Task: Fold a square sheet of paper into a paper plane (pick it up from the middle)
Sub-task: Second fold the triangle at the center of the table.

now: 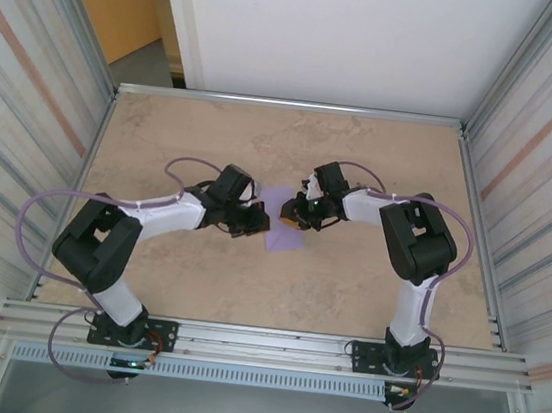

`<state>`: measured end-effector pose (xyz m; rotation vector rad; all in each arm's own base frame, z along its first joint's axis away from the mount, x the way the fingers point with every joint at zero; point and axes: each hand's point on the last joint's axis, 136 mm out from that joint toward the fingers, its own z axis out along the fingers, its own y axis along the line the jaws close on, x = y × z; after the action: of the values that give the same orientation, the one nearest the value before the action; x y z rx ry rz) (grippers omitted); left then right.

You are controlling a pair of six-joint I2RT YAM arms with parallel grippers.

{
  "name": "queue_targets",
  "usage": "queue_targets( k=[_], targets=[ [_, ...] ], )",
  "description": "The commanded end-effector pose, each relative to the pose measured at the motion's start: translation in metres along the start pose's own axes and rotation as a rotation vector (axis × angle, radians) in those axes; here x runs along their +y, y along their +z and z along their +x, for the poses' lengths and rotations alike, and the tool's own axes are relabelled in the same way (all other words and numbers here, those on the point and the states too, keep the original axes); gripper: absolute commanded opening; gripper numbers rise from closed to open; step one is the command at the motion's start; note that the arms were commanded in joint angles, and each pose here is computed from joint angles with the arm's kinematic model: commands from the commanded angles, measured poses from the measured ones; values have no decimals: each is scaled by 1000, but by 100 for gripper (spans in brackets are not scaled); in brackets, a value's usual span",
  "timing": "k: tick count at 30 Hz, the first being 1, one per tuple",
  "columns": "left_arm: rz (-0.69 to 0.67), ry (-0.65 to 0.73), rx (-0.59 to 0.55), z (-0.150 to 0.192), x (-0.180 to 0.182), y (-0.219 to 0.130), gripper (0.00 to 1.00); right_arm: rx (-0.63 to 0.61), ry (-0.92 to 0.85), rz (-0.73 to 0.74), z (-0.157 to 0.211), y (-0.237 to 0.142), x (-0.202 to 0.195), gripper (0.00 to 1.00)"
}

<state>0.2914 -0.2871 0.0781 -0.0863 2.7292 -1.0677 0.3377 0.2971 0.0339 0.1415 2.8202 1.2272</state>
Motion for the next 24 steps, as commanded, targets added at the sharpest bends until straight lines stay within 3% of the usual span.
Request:
queue_targets(
  k=[1, 9, 13, 24],
  targets=[
    [-3, -1, -42, -21, -3, 9, 6, -69, 23, 2, -6, -17, 6, 29],
    [-28, -21, -32, -32, 7, 27, 7, -91, 93, 51, -4, -25, -23, 35],
    [-105, -47, -25, -29, 28, 32, 6, -72, 104, 54, -2, -21, -26, 35],
    [-232, -125, -5, -12, 71, 39, 6, -39, 107, 58, 0, -12, -23, 30]
  ],
)
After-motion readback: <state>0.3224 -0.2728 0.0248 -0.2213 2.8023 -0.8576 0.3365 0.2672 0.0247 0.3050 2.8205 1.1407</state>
